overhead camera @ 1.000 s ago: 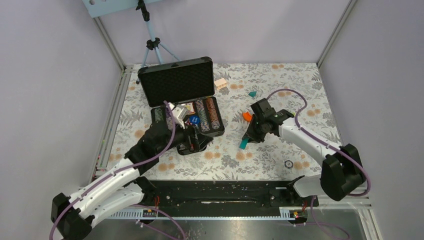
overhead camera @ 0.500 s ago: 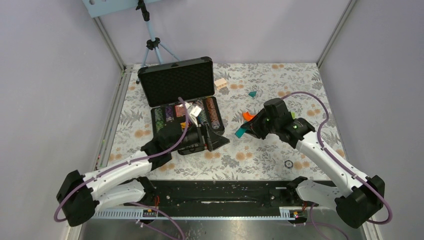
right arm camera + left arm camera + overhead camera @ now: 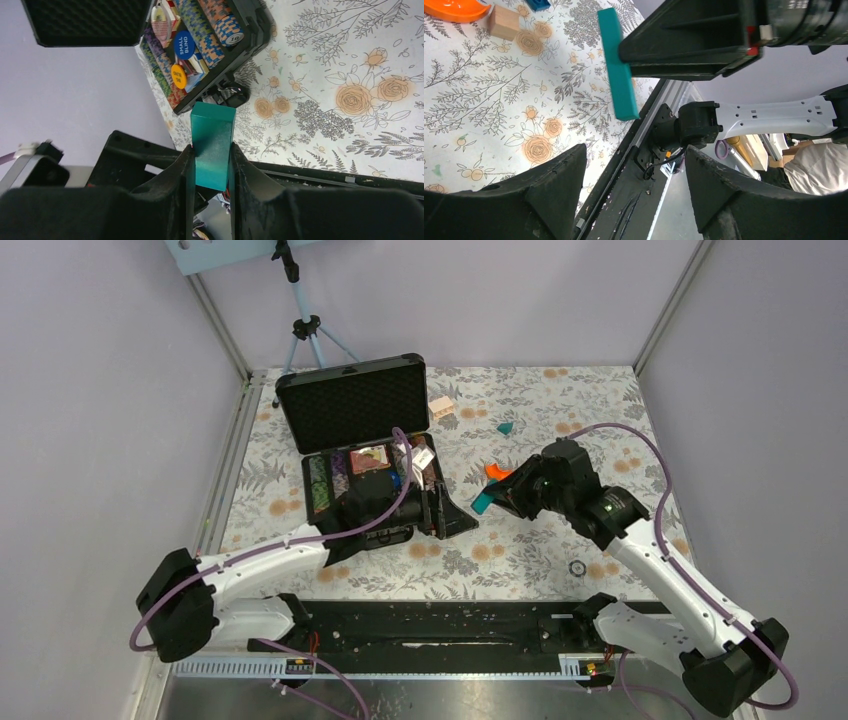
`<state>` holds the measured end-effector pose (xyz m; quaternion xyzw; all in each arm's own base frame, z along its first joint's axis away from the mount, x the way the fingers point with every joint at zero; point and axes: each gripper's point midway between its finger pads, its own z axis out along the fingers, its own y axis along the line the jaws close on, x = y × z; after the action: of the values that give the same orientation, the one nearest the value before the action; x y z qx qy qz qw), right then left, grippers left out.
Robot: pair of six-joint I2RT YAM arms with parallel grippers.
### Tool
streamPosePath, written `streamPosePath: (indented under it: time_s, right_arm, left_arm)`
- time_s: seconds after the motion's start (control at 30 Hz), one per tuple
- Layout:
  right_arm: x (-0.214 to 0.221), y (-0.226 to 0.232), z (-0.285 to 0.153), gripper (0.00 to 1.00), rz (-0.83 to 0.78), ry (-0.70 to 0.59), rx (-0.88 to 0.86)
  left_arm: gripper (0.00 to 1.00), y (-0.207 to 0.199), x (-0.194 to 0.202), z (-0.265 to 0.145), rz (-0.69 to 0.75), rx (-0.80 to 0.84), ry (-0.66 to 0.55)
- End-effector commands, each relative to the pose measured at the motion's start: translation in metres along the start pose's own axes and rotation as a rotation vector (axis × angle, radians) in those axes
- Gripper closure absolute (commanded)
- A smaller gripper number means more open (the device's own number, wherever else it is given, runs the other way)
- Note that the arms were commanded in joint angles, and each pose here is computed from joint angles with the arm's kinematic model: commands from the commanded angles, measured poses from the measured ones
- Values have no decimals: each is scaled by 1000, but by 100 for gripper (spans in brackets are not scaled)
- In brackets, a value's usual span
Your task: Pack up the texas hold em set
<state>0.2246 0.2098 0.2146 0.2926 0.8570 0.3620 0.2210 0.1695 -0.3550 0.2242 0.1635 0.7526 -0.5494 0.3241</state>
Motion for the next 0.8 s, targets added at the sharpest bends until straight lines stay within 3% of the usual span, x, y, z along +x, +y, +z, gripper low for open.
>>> streamPosePath:
  time_s: [0.0, 0.3, 0.6, 0.77]
  right_arm:
    - [4, 27, -18, 100, -18, 15, -105]
    - [13, 27, -19, 100, -12, 54, -123]
    - [14, 30, -26, 100, -15, 58, -146]
    - [15, 29, -27, 100, -10, 61, -150]
  left_arm:
    - [30, -23, -18, 4, 33, 67, -29]
    - [37, -30, -30, 13, 30, 84, -51]
    - [68, -31, -25, 22, 21, 108, -18]
    - [72, -31, -25, 24, 18, 106, -18]
